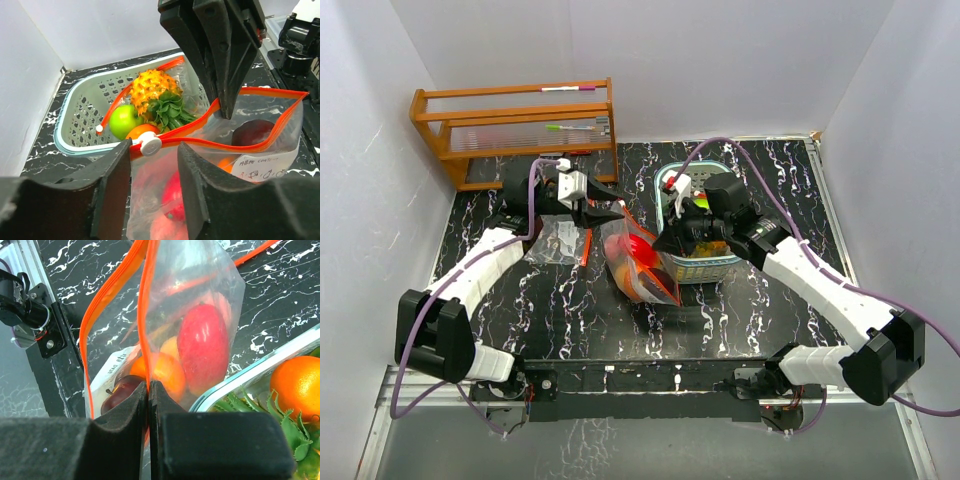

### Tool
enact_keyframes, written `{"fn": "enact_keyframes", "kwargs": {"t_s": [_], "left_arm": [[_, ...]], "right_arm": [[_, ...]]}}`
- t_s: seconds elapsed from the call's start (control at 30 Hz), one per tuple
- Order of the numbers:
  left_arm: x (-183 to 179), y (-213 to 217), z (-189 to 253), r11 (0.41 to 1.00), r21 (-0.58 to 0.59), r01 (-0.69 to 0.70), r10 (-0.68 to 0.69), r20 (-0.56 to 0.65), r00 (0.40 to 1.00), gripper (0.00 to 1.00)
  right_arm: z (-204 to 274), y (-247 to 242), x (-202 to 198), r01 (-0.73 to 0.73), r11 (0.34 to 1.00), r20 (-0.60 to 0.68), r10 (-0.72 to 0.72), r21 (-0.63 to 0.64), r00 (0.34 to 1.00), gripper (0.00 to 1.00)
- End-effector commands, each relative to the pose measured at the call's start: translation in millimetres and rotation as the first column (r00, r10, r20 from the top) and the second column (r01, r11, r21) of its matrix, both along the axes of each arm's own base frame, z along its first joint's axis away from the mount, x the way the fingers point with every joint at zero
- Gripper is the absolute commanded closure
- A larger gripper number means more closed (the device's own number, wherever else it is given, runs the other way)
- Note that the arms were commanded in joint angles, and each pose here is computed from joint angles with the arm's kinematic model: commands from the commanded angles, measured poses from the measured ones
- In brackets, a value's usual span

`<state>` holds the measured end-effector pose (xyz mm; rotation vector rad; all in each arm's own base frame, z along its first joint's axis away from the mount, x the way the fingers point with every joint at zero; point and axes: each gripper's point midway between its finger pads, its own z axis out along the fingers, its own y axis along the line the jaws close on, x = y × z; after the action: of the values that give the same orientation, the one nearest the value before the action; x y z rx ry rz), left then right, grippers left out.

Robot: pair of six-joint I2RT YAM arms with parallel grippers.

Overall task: Place the food in the zip-top bag and seal the zipper
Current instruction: Zip the zipper food storage bag at the center of the board.

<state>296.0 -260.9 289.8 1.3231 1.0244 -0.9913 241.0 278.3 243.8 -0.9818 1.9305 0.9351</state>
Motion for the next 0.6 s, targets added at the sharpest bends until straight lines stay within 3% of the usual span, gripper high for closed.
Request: {"fn": "enact_keyframes", "kwargs": {"t_s": [0.0, 0.17, 0.37, 0.47, 0.57], "left_arm": [[-11, -3, 9, 0.997, 0.004, 0.083, -0.083, 0.005, 0.997, 0.64], [-15, -3, 0, 0.996, 0.015, 0.092, -0.091, -0.055, 0.994, 0.69], [-17, -5, -2, 0.994, 0.001, 0.113, -0.113, -0.091, 0.989, 0.63], [-16, -6, -2, 0.994, 0.001, 0.113, -0.113, -0.095, 0.989, 0.75], [-15, -7, -1, 0.994, -0.001, 0.111, -0.11, -0.094, 0.989, 0.97]], "right_arm": [[37, 0, 6, 0.0, 0.998, 0.1, -0.005, 0.057, 0.995, 0.92], [39, -1, 6, 0.0, 0.998, 0.101, -0.006, 0.061, 0.995, 0.92], [40, -1, 5, -0.002, 0.998, 0.098, -0.004, 0.062, 0.995, 0.92], [42, -1, 5, 0.003, 0.998, 0.102, -0.01, 0.061, 0.995, 0.92], [42, -2, 6, 0.007, 0.998, 0.105, -0.013, 0.06, 0.994, 0.92]]}}
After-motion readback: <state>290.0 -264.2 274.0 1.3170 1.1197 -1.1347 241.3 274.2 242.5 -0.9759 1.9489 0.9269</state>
